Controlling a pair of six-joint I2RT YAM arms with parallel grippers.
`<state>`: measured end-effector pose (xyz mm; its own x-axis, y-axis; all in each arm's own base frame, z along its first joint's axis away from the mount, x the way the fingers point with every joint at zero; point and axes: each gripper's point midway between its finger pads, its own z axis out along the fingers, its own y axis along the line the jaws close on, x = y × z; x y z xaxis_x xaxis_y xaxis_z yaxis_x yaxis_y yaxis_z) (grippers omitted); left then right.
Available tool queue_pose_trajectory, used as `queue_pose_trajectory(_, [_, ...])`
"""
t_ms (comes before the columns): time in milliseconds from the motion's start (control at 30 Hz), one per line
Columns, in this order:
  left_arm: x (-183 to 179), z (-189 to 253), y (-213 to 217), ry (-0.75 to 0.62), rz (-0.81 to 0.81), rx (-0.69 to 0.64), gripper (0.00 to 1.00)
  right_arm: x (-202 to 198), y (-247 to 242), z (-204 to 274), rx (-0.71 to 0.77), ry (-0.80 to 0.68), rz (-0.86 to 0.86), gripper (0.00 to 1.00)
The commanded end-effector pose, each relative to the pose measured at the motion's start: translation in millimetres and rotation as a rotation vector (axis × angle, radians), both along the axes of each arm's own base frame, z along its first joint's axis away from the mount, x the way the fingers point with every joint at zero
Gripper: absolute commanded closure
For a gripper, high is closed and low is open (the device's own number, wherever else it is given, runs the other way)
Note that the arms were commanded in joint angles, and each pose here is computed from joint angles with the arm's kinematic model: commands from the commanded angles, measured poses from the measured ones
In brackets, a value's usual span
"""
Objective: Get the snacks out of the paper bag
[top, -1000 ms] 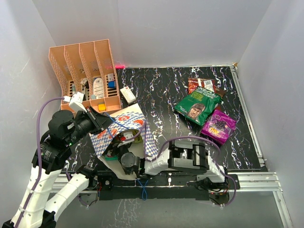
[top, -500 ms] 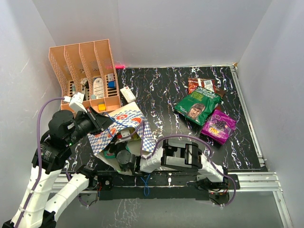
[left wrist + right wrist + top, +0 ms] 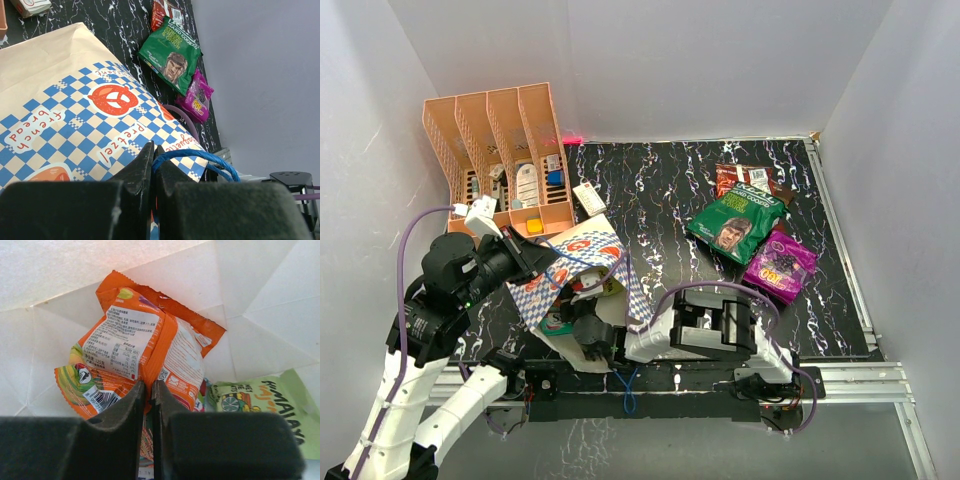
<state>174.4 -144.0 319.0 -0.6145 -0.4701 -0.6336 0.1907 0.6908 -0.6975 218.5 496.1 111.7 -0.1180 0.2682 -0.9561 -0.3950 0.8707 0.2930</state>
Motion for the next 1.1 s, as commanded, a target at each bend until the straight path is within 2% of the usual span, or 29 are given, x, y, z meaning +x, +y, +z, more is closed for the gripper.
queue_pose_trajectory(0, [-3,7,3,-0.019,0.004,0.01,1.0,-1,-13,27,-0.007,-0.023,0.0,0.91])
queue_pose_trajectory(533, [5,3,12,-0.013,0.064,0.034,1.0,-22,-49,47,-0.015,0.02,0.072,0.93])
queue_pose_trajectory(867, [4,4,17,-0.02,0.077,0.059,1.0,-35,-71,38,-0.053,0.067,0.137,0.93])
queue_pose_trajectory(1067, [4,2,15,-0.018,0.07,0.055,1.0,-32,-84,3,-0.152,0.078,0.095,0.9])
